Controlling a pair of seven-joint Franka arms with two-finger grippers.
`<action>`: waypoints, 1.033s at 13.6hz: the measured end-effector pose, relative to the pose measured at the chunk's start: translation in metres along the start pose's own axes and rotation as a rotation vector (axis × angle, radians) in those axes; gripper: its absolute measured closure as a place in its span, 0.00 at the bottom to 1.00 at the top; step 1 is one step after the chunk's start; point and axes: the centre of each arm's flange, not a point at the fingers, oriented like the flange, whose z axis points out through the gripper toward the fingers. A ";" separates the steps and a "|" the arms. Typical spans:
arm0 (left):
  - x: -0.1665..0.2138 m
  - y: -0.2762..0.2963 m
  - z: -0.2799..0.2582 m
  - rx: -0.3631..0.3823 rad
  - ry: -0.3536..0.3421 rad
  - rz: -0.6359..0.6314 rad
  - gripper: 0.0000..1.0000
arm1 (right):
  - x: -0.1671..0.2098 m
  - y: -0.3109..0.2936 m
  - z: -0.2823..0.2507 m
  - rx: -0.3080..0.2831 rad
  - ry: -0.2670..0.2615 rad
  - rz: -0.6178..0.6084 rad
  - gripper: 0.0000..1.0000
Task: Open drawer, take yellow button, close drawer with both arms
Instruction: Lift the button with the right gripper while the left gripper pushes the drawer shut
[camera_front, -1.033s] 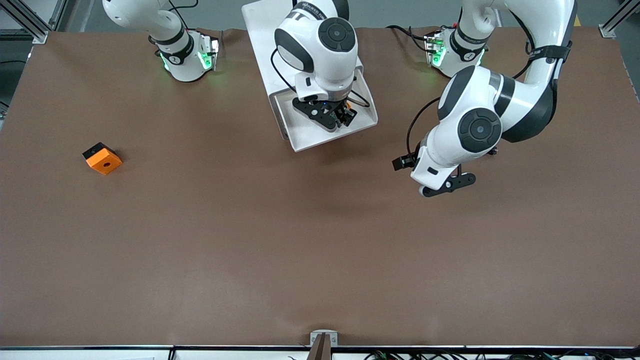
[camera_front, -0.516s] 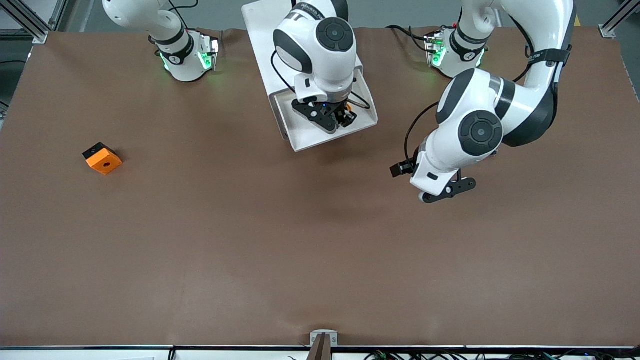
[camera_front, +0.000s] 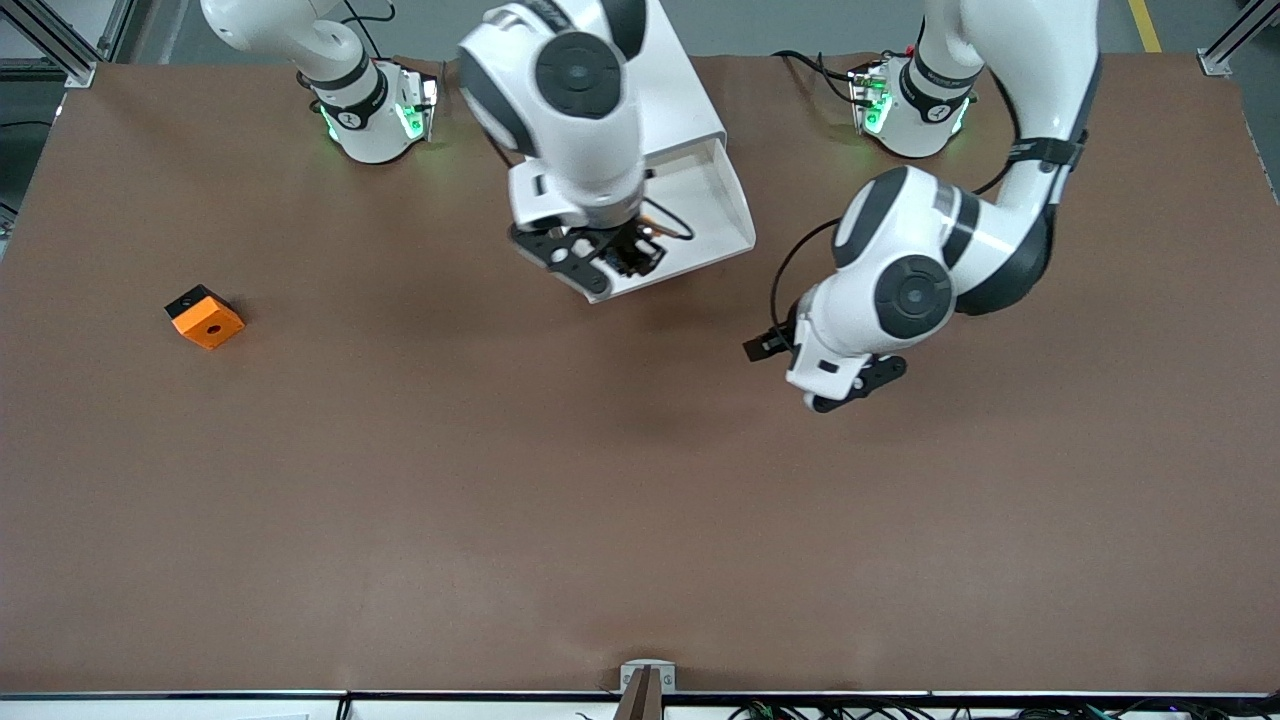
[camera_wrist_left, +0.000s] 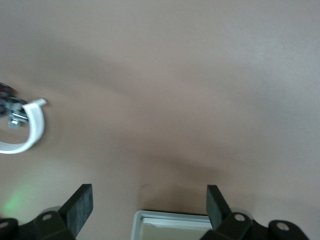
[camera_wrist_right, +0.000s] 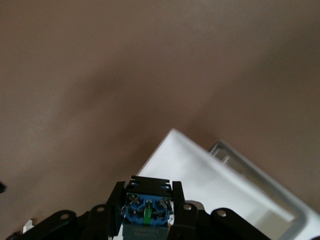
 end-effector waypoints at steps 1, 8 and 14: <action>-0.015 0.013 0.008 -0.002 0.009 -0.001 0.00 | 0.029 0.018 -0.015 -0.007 -0.008 -0.040 0.59; -0.113 0.064 0.053 0.046 0.015 0.018 0.00 | 0.220 0.152 -0.031 -0.020 -0.063 -0.288 0.59; -0.189 0.071 0.078 0.083 -0.049 0.071 0.00 | 0.337 0.269 0.024 -0.046 -0.035 -0.430 0.59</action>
